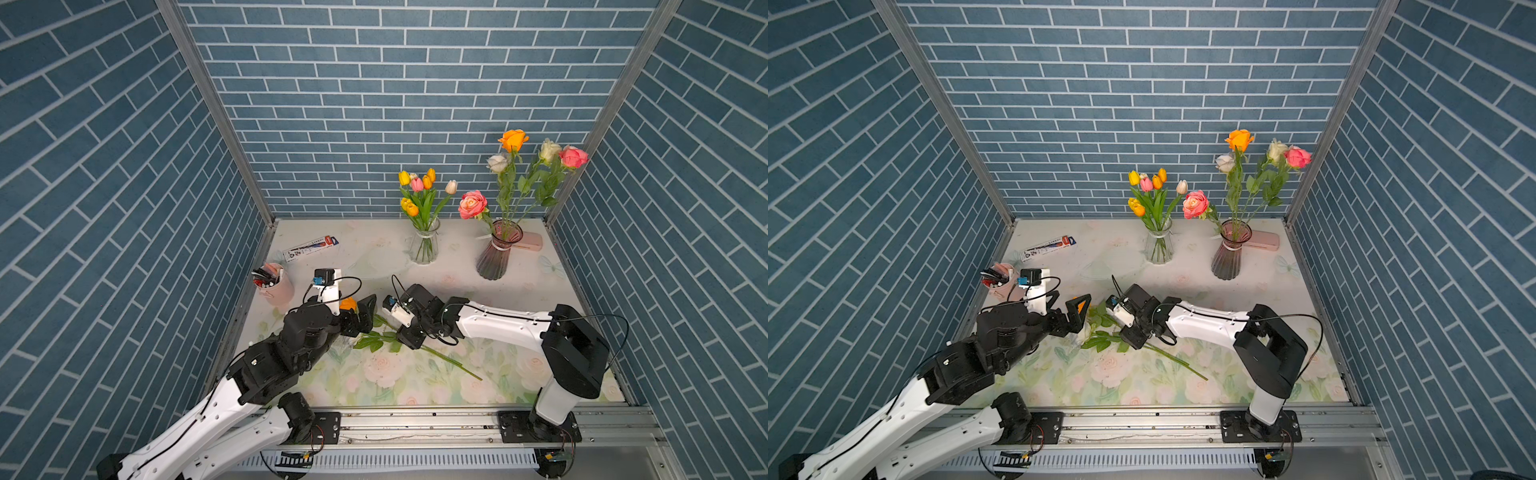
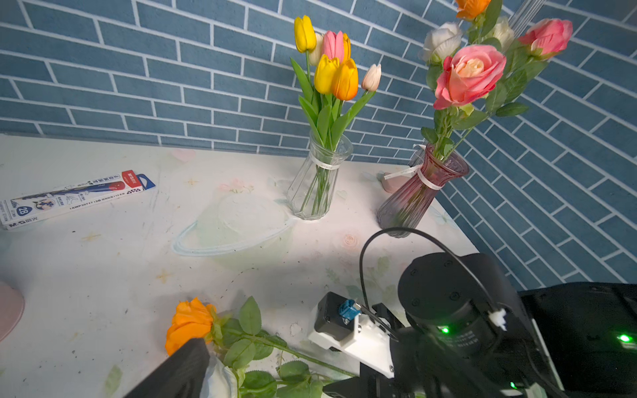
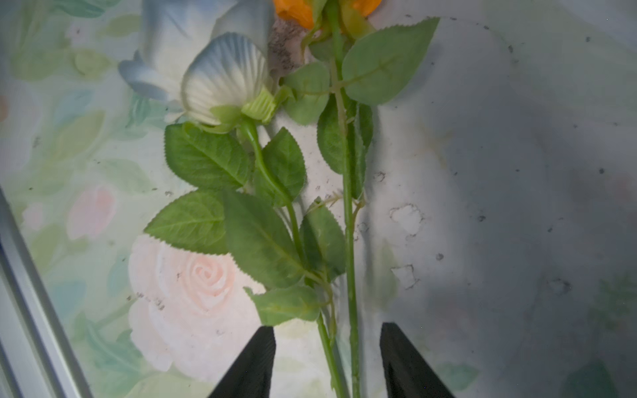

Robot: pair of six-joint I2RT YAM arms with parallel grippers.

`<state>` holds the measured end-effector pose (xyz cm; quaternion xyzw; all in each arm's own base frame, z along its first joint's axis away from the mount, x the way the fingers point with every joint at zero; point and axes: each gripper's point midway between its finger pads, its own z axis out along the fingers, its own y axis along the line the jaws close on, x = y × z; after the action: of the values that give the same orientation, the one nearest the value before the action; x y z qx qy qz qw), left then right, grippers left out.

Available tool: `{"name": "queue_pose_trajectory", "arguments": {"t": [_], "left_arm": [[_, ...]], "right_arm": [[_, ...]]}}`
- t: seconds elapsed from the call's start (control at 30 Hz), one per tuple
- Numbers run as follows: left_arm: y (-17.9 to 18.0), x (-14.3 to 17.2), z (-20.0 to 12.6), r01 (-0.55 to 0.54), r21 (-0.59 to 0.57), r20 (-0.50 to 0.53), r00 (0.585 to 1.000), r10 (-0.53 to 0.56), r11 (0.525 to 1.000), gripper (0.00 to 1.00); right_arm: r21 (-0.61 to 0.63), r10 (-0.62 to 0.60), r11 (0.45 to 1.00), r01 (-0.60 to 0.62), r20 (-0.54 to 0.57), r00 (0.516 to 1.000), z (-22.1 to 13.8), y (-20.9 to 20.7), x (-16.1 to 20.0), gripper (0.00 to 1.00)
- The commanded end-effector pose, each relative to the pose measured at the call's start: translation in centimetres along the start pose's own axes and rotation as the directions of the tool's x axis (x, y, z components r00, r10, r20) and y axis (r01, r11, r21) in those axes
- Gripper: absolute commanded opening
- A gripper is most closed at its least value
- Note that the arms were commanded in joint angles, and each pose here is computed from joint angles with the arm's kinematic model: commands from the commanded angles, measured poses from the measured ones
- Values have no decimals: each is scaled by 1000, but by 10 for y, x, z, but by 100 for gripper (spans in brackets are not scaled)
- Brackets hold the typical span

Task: Arrange the flowers in different vases according to their variety
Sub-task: Pick up the flower at the center of the board.

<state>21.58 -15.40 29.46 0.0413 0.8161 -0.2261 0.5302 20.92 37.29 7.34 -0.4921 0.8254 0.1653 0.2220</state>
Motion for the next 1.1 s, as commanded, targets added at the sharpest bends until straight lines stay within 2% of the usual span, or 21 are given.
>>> {"name": "queue_pose_trajectory", "arguments": {"t": [0.0, 0.47, 0.7, 0.83, 0.93, 1.03, 1.07], "left_arm": [[7, 8, 3, -30, -31, -10, 1000, 30, 999, 100], [7, 10, 6, -48, -32, -11, 999, 47, 998, 100], [7, 11, 7, -47, -32, -13, 999, 46, 998, 100], [7, 10, 6, -47, -31, -11, 999, 47, 998, 100], [7, 9, 6, -45, -30, -8, 999, 45, 999, 100], [6, 8, 6, -47, -29, -4, 999, 46, 998, 100], [6, 7, 5, -48, -29, -3, 999, 48, 998, 100]], "right_arm": [[85, 28, 996, -32, 44, 999, 5, -13, -17, 53], [60, 22, 998, -22, -2, 1000, 35, -8, -12, 44], [55, 20, 998, -18, -35, 999, 47, -8, -7, 32], [46, 18, 999, -16, -48, 999, 51, -6, -5, 30], [50, 16, 999, -14, -47, 999, 51, -6, -6, 20], [60, 19, 998, -17, -35, 999, 47, -7, -10, 0], [65, 21, 998, -20, -23, 1000, 43, -8, -14, 0]]}}
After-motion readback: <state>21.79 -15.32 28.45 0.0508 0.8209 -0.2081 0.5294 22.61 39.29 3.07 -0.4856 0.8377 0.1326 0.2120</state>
